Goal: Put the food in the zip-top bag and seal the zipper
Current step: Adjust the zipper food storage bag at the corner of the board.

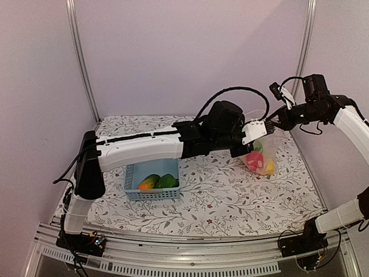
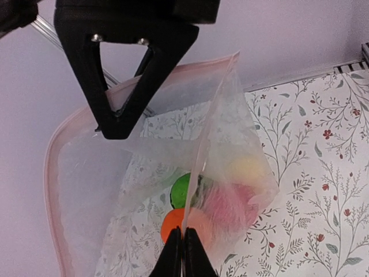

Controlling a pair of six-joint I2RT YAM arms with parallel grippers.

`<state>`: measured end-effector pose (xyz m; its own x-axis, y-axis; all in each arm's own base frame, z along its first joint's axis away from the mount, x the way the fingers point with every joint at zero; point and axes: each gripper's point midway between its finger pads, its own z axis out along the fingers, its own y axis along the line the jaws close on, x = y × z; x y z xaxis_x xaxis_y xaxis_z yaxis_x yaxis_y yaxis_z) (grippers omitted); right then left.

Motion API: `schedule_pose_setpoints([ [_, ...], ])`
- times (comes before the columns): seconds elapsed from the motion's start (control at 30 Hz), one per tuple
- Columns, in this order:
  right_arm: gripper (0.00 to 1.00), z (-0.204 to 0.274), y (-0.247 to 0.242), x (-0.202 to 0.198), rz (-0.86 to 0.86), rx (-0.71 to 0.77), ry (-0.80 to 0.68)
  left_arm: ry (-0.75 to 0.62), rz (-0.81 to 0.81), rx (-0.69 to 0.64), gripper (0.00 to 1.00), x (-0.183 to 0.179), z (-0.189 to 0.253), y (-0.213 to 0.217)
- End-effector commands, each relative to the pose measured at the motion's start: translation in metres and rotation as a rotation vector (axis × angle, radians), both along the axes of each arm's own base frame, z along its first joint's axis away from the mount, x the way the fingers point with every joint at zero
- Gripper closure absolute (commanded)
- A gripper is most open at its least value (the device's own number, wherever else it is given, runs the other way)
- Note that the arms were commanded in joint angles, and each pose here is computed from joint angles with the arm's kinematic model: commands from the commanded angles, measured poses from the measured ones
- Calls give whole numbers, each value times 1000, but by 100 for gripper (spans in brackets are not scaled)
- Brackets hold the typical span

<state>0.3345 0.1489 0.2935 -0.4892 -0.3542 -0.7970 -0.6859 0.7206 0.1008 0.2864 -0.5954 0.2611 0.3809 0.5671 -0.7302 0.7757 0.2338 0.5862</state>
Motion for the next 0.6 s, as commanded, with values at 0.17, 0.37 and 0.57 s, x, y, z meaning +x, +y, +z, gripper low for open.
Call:
schedule_pose_setpoints([
  [0.17, 100, 25, -50, 40, -288, -185, -172, -74, 94, -176, 40, 8, 52, 1],
  [0.37, 100, 68, -69, 75, -402, -229, -307, -40, 225, -317, 19, 8, 85, 49],
  [0.57, 100, 79, -54, 90, -358, -162, -319, 132, 377, -236, 16, 4, 34, 122],
])
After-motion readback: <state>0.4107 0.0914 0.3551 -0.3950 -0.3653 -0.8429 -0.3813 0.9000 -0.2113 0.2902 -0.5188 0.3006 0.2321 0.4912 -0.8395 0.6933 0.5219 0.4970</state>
